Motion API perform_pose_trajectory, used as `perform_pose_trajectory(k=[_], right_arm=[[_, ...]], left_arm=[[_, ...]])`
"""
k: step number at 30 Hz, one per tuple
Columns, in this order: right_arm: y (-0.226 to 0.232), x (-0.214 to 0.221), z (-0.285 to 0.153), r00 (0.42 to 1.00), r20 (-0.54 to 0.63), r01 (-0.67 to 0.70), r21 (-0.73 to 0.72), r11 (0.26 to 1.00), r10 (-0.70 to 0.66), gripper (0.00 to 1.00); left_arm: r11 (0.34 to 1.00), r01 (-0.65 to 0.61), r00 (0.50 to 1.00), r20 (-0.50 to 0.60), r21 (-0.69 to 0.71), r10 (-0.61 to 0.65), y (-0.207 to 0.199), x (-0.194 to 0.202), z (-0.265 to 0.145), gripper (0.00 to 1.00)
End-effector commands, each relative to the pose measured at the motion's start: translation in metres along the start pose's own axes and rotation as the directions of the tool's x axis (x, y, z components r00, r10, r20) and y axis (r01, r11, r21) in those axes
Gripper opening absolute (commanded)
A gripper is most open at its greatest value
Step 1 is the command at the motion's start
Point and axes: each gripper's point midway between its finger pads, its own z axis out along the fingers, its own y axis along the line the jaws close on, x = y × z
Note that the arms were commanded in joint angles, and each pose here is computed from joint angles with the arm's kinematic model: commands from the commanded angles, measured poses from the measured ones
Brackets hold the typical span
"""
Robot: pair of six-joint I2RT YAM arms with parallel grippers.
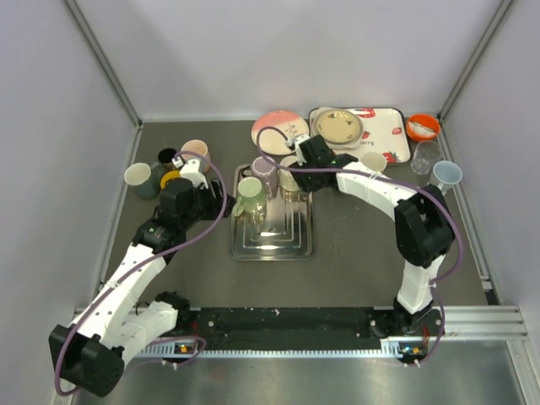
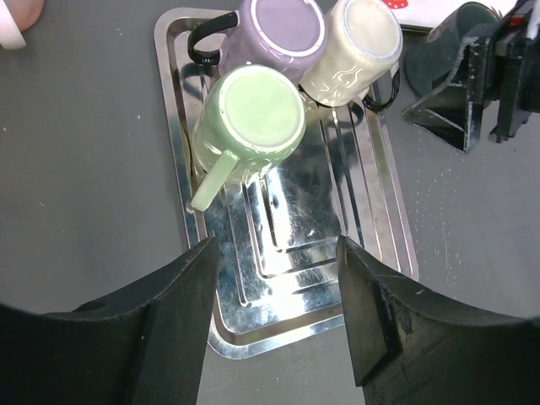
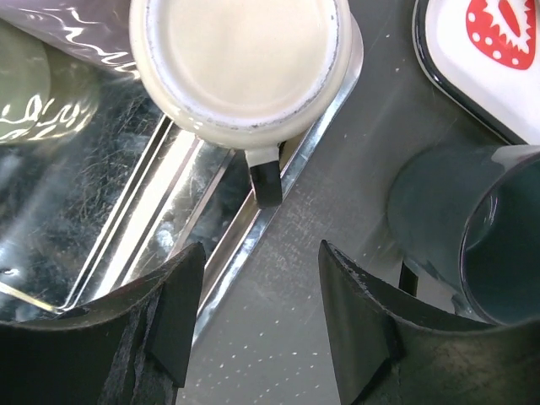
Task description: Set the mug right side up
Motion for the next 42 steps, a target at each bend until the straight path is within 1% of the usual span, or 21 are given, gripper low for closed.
perform_pose_trajectory(k=[1,6,11,24,30,38,40,42], right_arm=[[-0.014,-0.023,-0.001,0.998,0.011,0.06,0.025,0.998,-0.06,0.57],[-0.011,-0.028,0.009,0.996,-0.018,0.092,0.004,0.996,-0.092,0.57],[-0.011,-0.019,0.025,0.992,-0.06,0.109,-0.011,0.994,-0.109,0.57],[-0.008,-0.034,0.038,0.994,-0.038,0.098,-0.042,0.994,-0.1,0.55],[-0.006,-0.033,0.045,0.994,-0.048,0.094,-0.055,0.994,-0.097,0.53],[-0.003,-0.028,0.056,0.994,-0.065,0.084,-0.057,0.995,-0.087,0.46],[-0.002,-0.027,0.057,0.994,-0.064,0.082,-0.063,0.995,-0.086,0.43],[-0.001,-0.027,0.058,0.995,-0.063,0.077,-0.066,0.995,-0.081,0.35]], left_arm=[[1.0,-0.015,0.999,0.032,0.018,0.014,-0.002,-0.003,-0.004,0.62],[1.0,-0.016,1.0,0.022,0.027,0.015,-0.004,-0.002,-0.002,0.62],[1.0,-0.023,1.0,0.022,0.02,0.023,-0.002,-0.001,-0.002,0.62],[1.0,-0.02,1.0,0.001,0.018,0.02,-0.001,0.004,0.003,0.61],[1.0,-0.018,1.0,-0.002,0.021,0.018,-0.001,0.005,0.003,0.61],[1.0,-0.02,1.0,-0.007,0.019,0.02,0.0,0.007,0.004,0.61],[1.0,-0.02,1.0,-0.004,0.021,0.02,-0.001,0.006,0.003,0.61],[1.0,-0.018,1.0,-0.005,0.02,0.018,0.0,0.007,0.003,0.61]])
